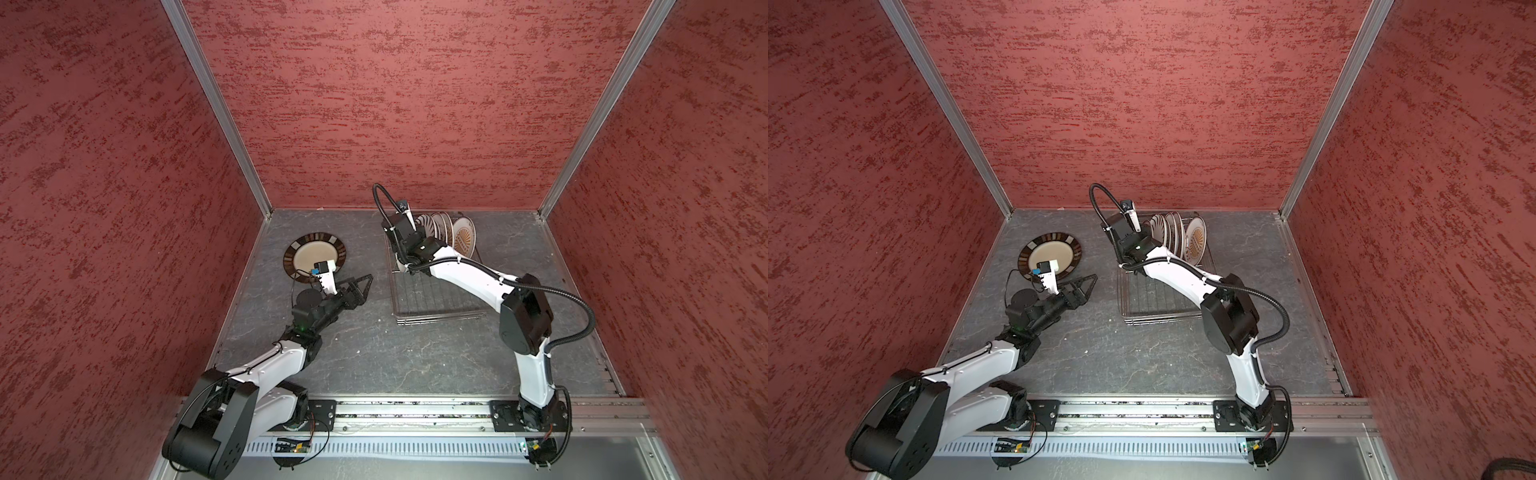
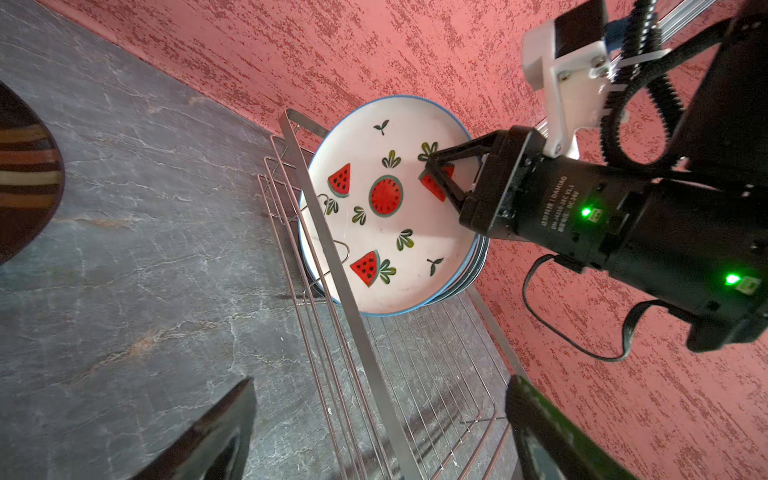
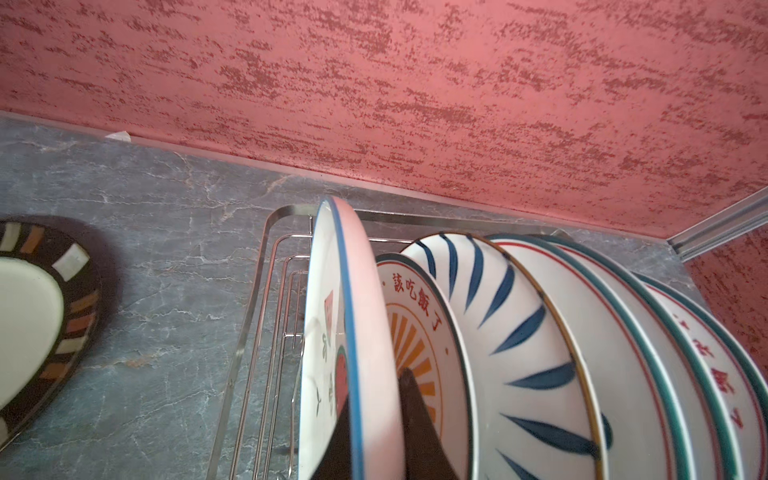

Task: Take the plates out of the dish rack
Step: 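Lift the watermelon plate out of the rack with the right gripper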

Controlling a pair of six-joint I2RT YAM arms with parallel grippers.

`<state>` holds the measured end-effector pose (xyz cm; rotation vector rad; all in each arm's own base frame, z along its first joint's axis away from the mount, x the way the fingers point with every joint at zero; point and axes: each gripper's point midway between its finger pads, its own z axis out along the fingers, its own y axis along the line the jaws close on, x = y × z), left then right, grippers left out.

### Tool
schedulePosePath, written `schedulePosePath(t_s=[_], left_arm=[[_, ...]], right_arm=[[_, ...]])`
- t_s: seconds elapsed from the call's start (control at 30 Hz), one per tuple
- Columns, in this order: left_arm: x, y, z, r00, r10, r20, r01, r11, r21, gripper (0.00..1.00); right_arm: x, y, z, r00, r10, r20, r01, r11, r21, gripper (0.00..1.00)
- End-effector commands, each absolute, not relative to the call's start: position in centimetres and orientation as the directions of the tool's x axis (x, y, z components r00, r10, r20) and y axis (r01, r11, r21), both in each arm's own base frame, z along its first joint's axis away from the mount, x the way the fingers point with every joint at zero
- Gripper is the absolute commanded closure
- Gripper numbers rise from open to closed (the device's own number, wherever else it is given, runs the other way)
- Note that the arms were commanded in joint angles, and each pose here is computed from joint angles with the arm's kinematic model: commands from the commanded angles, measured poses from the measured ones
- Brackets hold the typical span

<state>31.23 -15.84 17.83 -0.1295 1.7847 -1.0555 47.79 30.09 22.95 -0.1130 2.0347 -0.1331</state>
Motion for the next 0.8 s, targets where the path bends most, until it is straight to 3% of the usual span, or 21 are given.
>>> schedulePosePath(t_s=[0.0, 0.37, 0.77], left_arm=[[31.0, -15.8, 17.7, -0.469, -0.515, -0.718, 0.368, 0.625, -0.688, 0.07], [31.0, -15.6, 17.5, -0.463, -0.517, -0.720, 0.360, 0.633, -0.686, 0.07], [29.9, -15.3, 18.2, -0.397, -0.533, -0.747, 0.403, 0.630, -0.664, 0.07]], right_arm=[[47.6, 28.9, 30.9, -0.280, -0.020, -0.960, 0.047, 0.998, -0.034, 0.96], [44.5, 27.0, 34.4, -0.153, 0.057, -0.987, -0.001, 0.998, 0.058, 0.97], [39.7, 25.7, 35.9, -0.079, 0.189, -0.979, -0.180, 0.963, 0.201, 0.99]])
